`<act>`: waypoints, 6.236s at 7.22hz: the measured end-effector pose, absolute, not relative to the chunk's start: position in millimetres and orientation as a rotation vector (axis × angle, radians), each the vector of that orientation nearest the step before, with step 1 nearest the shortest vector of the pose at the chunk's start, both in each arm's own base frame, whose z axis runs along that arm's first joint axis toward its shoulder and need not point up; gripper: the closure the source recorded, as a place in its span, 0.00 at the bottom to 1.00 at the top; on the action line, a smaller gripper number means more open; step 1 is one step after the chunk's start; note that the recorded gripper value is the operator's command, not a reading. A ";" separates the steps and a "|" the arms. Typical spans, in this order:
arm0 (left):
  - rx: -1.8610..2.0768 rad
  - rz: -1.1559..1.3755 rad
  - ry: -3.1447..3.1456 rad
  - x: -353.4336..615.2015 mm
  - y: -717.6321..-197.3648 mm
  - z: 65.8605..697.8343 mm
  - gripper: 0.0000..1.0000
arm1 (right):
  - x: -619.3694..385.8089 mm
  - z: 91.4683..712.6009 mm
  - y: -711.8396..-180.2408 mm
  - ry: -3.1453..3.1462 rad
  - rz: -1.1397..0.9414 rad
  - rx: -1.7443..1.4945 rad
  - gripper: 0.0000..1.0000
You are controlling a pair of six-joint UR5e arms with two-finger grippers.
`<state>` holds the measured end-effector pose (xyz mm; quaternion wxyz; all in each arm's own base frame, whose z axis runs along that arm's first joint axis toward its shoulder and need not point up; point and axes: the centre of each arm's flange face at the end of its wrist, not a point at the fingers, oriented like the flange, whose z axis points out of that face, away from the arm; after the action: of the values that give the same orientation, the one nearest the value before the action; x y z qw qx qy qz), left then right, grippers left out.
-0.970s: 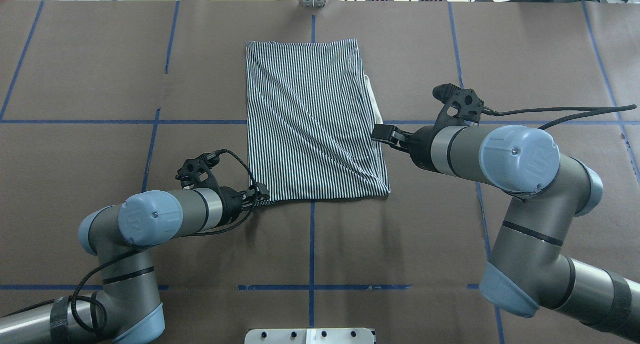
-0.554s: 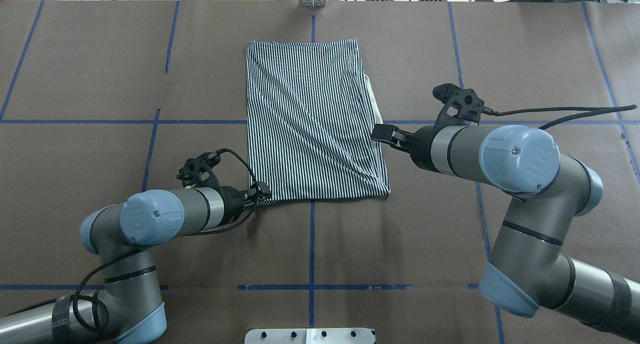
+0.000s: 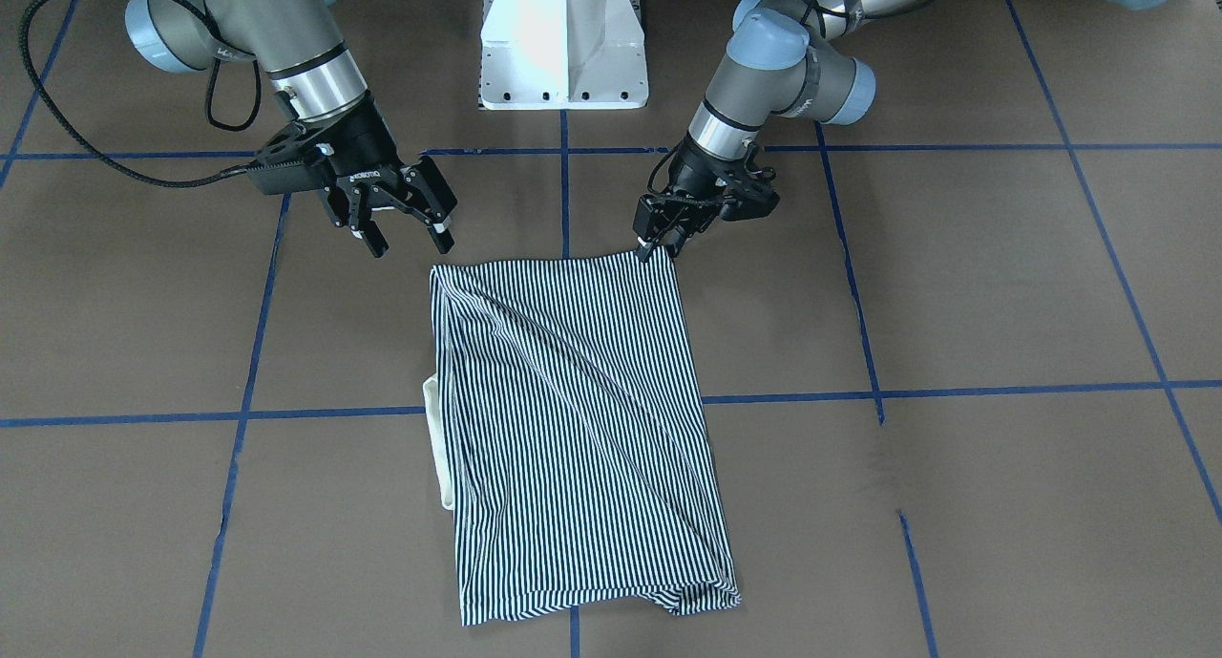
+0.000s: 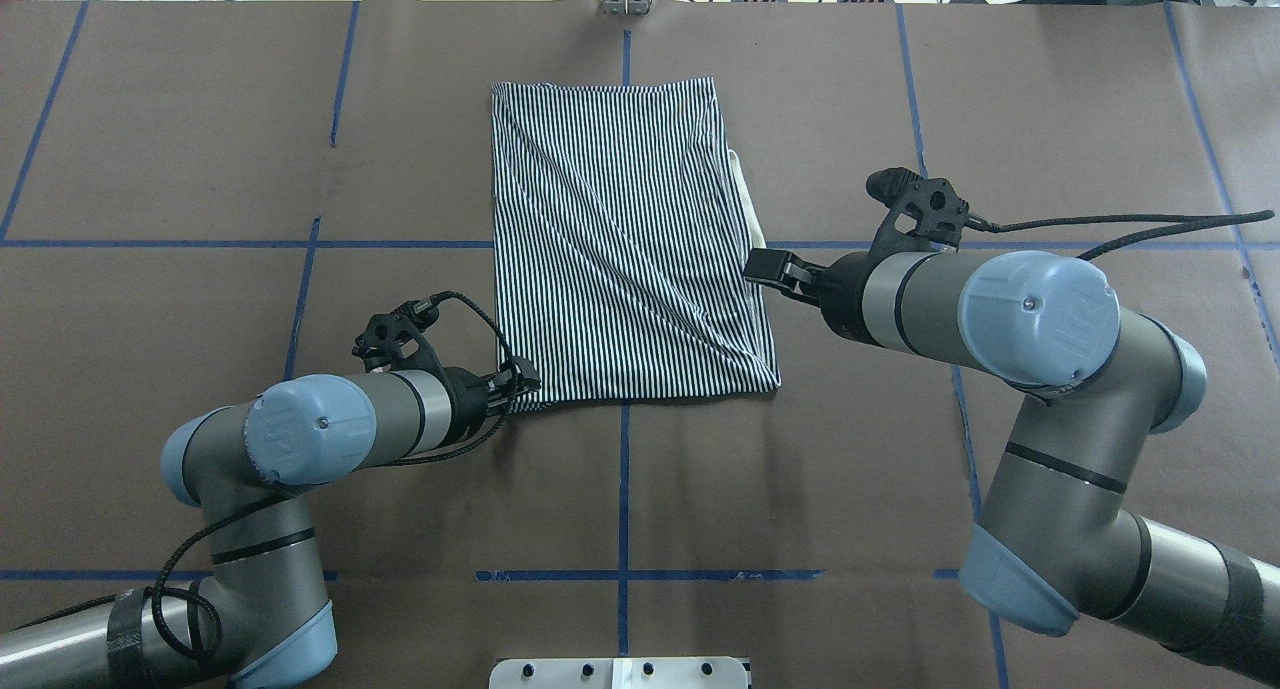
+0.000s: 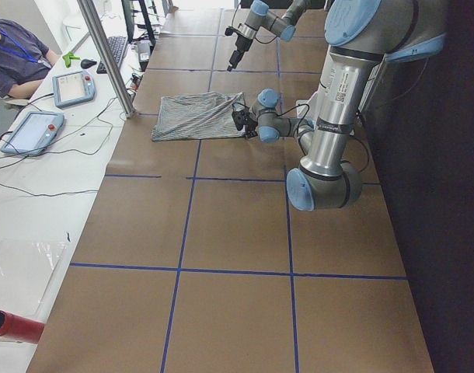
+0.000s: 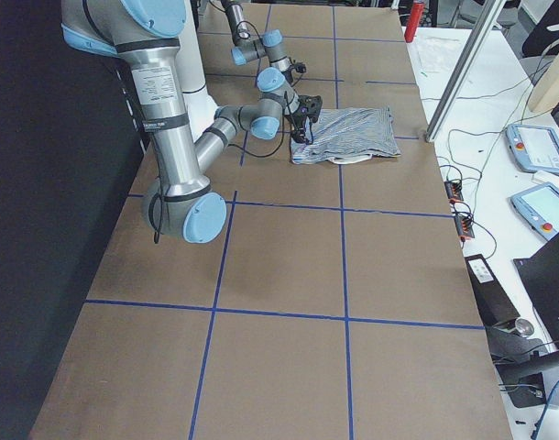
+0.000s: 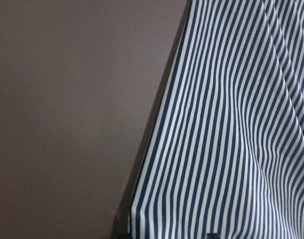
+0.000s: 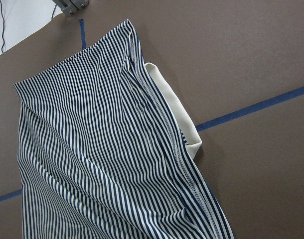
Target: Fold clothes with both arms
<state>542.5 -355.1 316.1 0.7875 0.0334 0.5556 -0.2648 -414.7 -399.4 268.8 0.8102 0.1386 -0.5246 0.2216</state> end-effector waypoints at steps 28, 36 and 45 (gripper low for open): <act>0.101 -0.566 1.208 539.9 -354.8 306.3 1.00 | -588.5 280.1 -385.0 -0.740 0.867 0.044 0.29; 0.102 -0.566 1.209 539.8 -354.5 305.5 1.00 | -588.4 274.4 -383.2 -0.758 0.889 0.035 1.00; 0.036 -0.427 1.144 375.0 -277.9 146.6 1.00 | -455.7 138.4 -258.7 -0.856 0.878 -0.060 1.00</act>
<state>375.0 -277.9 146.6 0.8193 0.0171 0.5370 -0.2003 -455.7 -258.7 138.4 0.8175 -0.0284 -0.4016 0.4118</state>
